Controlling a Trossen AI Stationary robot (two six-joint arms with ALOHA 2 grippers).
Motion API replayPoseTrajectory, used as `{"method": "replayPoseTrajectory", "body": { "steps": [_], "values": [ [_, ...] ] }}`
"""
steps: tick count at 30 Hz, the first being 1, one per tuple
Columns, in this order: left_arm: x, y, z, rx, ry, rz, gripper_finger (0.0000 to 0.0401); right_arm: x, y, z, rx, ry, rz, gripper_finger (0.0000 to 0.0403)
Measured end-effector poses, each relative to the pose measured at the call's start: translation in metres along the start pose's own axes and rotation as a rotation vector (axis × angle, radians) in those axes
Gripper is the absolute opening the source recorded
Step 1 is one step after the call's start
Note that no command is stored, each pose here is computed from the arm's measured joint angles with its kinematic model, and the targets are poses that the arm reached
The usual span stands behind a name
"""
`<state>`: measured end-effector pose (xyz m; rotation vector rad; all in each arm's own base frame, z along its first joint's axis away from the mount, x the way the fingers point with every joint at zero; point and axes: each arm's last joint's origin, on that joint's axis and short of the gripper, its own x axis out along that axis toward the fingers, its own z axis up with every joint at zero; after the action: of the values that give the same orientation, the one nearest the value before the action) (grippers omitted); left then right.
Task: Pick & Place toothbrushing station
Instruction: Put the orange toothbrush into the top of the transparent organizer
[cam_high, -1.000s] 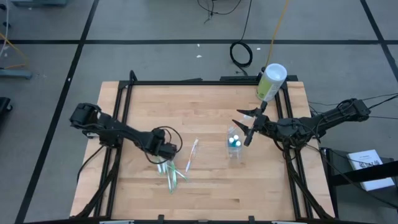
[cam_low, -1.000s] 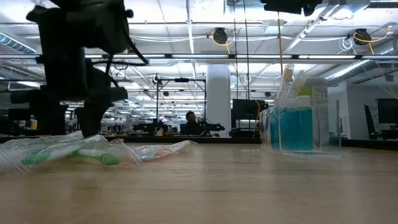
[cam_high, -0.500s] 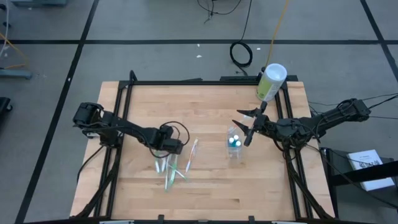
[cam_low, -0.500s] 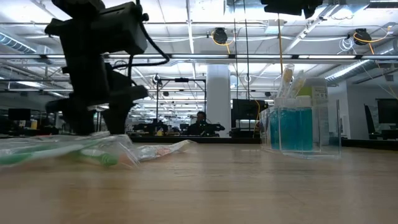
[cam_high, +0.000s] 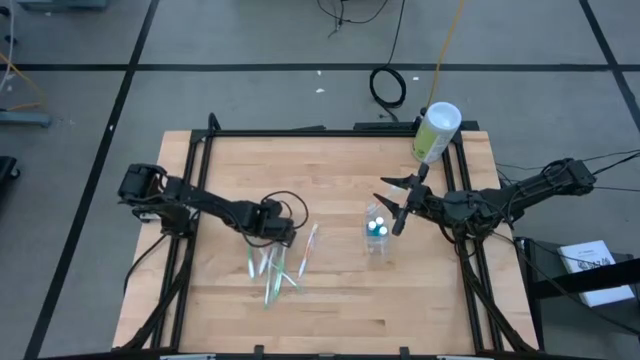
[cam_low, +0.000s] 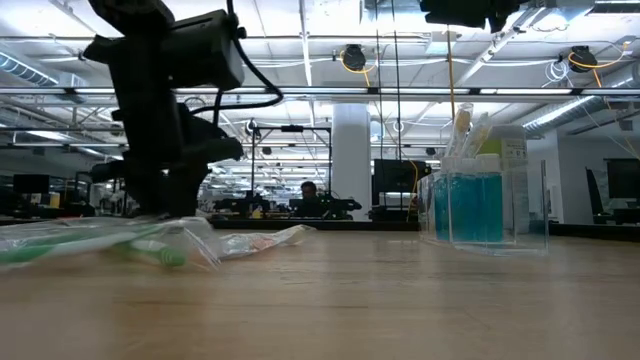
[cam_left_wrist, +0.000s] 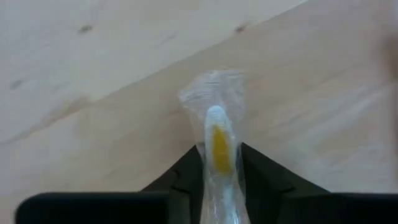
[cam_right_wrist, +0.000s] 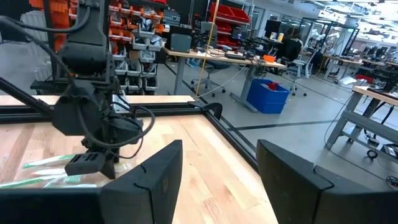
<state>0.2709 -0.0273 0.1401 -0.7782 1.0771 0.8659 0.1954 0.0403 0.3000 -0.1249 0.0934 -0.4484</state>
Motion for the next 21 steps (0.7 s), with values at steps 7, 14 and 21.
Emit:
{"method": "replayPoseTrajectory", "body": {
  "steps": [7,14,21],
  "values": [
    [-0.004,-0.009,0.026,0.096,-0.007,-0.110,0.0038,0.000,0.000,0.001,0.005,-0.005,-0.001,0.0196],
    [-0.025,-0.025,0.068,0.311,-0.150,-0.162,0.0029,0.000,0.000,0.001,0.005,-0.005,-0.001,0.0196],
    [-0.026,-0.019,0.105,0.489,-0.303,-0.198,0.0035,0.000,0.000,0.001,0.005,-0.006,-0.002,0.0196]
  ]
}}
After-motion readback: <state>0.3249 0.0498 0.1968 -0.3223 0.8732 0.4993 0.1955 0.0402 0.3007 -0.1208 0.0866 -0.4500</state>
